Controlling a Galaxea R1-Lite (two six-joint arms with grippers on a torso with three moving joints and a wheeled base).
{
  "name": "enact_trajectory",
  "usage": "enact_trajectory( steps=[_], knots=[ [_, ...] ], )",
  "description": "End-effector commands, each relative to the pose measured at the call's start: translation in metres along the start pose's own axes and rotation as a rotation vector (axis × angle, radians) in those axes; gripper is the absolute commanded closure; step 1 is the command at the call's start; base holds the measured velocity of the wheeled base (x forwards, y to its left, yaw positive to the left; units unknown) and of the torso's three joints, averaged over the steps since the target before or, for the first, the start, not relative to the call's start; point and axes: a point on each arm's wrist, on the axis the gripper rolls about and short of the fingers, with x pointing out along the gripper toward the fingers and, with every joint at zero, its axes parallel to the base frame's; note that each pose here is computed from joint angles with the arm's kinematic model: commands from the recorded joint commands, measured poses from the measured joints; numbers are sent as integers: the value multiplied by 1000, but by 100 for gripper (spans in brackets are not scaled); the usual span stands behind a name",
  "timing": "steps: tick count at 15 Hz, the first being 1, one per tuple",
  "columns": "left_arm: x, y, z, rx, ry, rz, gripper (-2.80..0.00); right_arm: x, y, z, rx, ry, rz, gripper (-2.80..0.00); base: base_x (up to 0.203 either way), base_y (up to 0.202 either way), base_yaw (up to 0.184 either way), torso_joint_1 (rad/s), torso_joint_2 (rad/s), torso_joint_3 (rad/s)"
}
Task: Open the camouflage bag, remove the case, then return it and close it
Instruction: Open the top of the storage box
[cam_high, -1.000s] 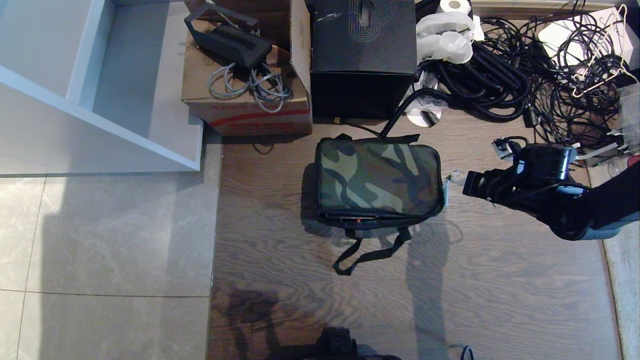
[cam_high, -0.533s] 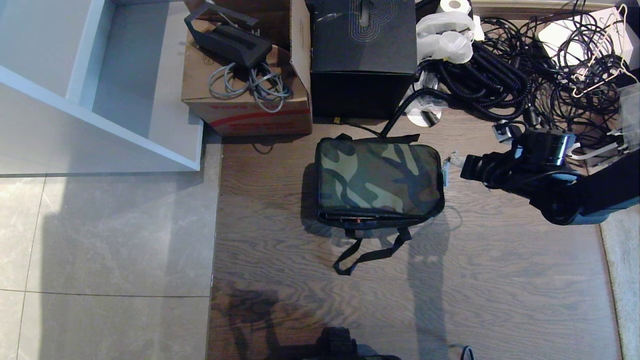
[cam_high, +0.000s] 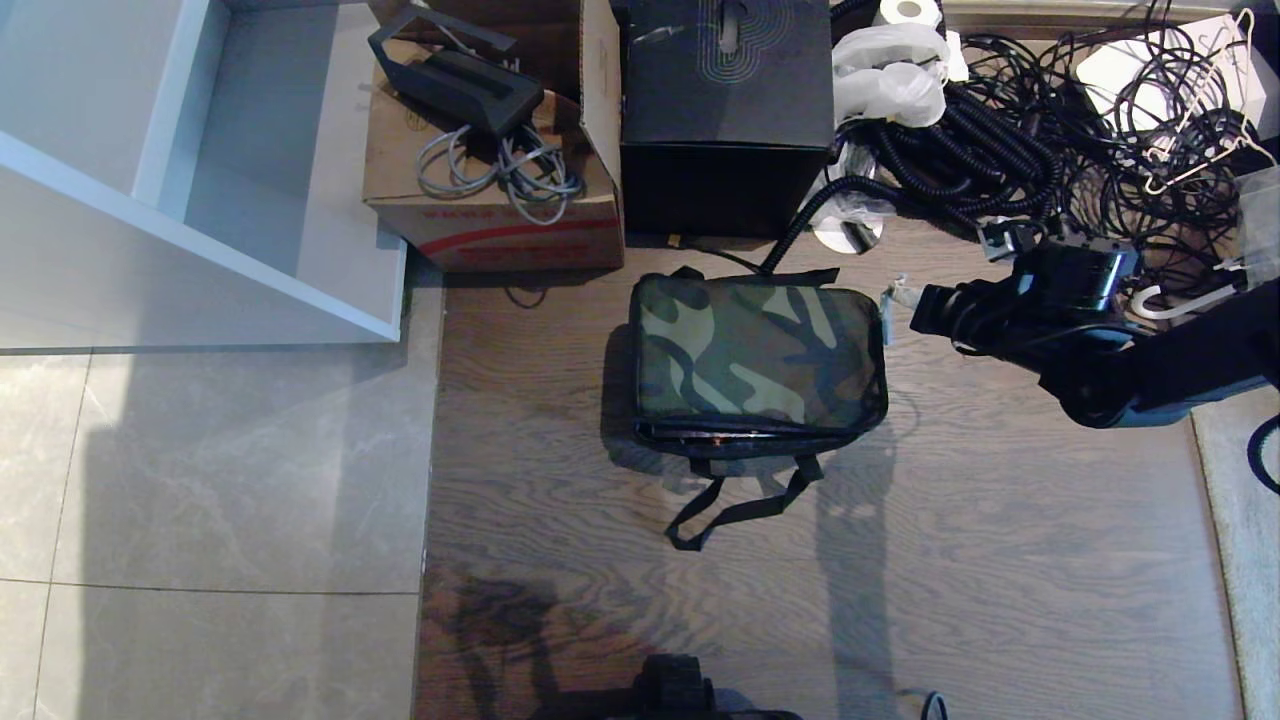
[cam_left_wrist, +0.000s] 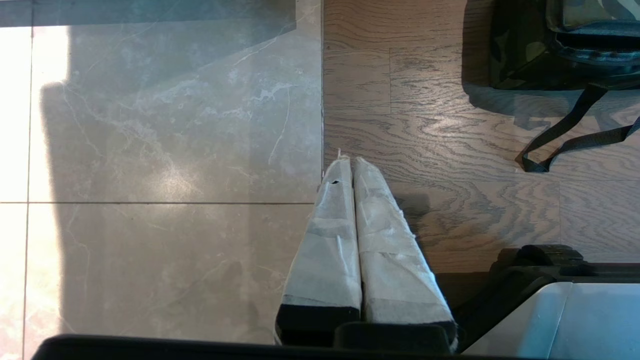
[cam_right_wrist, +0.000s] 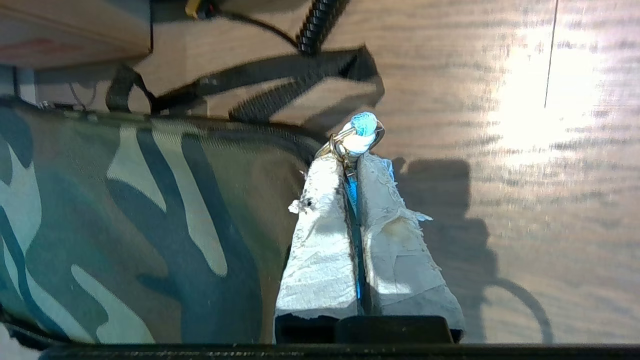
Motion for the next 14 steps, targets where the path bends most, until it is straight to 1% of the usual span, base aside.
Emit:
enact_trajectory(
  steps=[1, 3, 5, 6, 7, 10, 12, 13, 14],
  knots=[
    [0, 0, 0, 2, 0, -1, 0, 6, 3, 1, -8, -20, 20, 0, 0, 0, 0, 0, 0, 0],
    [0, 0, 0, 0, 0, -1, 0, 10, 5, 5, -17, -44, 31, 0, 0, 0, 0, 0, 0, 0],
    [0, 0, 0, 0, 0, -1, 0, 9, 6, 4, -23, -40, 28, 0, 0, 0, 0, 0, 0, 0],
    [0, 0, 0, 1, 0, -1, 0, 8, 7, 4, -22, -37, 25, -250, 0, 0, 0, 0, 0, 0],
    [0, 0, 0, 0, 0, -1, 0, 8, 7, 4, -25, -41, 21, -280, 0, 0, 0, 0, 0, 0],
    [0, 0, 0, 0, 0, -1, 0, 7, 7, 9, -56, -79, 4, -280, 0, 0, 0, 0, 0, 0],
    [0, 0, 0, 1, 0, -2, 0, 2, 7, 11, -62, -76, -4, -280, 0, 0, 0, 0, 0, 0],
    [0, 0, 0, 0, 0, -1, 0, -5, 8, 10, -50, -60, -13, -280, 0, 0, 0, 0, 0, 0],
    [0, 0, 0, 0, 0, -1, 0, -12, 8, 3, -14, -29, -32, -280, 0, 0, 0, 0, 0, 0]
  ],
)
